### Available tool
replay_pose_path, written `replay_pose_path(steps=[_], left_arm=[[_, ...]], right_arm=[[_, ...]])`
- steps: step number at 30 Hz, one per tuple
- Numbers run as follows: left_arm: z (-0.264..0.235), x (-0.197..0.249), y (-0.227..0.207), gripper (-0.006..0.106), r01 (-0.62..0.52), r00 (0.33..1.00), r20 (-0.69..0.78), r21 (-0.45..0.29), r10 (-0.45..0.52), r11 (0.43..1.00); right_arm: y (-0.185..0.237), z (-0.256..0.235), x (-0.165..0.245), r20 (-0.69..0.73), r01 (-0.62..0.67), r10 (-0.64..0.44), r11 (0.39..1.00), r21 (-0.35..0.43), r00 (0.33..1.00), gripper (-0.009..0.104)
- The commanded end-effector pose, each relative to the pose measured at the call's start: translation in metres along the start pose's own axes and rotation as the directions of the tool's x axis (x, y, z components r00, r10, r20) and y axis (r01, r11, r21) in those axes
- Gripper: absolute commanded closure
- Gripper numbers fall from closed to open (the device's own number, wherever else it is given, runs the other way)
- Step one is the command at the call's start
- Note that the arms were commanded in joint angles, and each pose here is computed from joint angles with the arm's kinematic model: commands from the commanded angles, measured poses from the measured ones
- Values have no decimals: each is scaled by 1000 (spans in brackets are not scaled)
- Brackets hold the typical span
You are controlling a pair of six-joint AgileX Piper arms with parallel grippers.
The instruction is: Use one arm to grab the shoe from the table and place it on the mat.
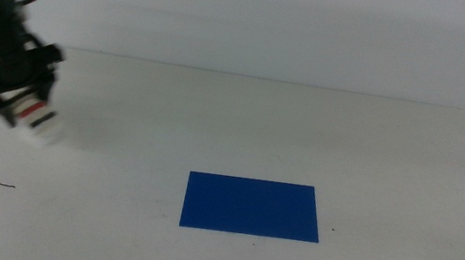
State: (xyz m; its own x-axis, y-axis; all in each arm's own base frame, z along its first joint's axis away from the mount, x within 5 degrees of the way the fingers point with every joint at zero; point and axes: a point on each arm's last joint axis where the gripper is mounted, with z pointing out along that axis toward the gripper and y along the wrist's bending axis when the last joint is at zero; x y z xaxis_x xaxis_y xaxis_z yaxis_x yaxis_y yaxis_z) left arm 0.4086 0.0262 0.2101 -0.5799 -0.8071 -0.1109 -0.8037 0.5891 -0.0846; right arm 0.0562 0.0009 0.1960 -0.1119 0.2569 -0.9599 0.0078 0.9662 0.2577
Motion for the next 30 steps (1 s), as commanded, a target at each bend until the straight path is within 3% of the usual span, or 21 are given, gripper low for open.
replay_pose_path(steps=[1,4,8,16,23,28,30], left_arm=[[-22,24,-23,102,-55,998,-9,22,56,998],[-41,66,-59,102,-154,988,27,57,153,986],[-57,126,-95,102,-207,978,48,102,203,973],[-48,238,-146,102,-364,929,-7,162,370,917],[-39,293,-163,102,-397,909,-51,196,414,896],[-36,301,-163,102,-406,904,-55,191,423,893],[-36,302,-163,102,-468,873,-49,198,485,861]], right_arm=[[0,0,0,12,7,-7,1000,-3,1000,16],[0,0,0,12,7,-7,1000,-3,1000,16],[0,0,0,12,7,-7,1000,-3,1000,16],[0,0,0,12,7,-7,1000,-3,1000,16],[0,0,0,12,7,-7,1000,-3,1000,16],[0,0,0,12,7,-7,1000,-3,1000,16],[0,0,0,12,7,-7,1000,-3,1000,16]])
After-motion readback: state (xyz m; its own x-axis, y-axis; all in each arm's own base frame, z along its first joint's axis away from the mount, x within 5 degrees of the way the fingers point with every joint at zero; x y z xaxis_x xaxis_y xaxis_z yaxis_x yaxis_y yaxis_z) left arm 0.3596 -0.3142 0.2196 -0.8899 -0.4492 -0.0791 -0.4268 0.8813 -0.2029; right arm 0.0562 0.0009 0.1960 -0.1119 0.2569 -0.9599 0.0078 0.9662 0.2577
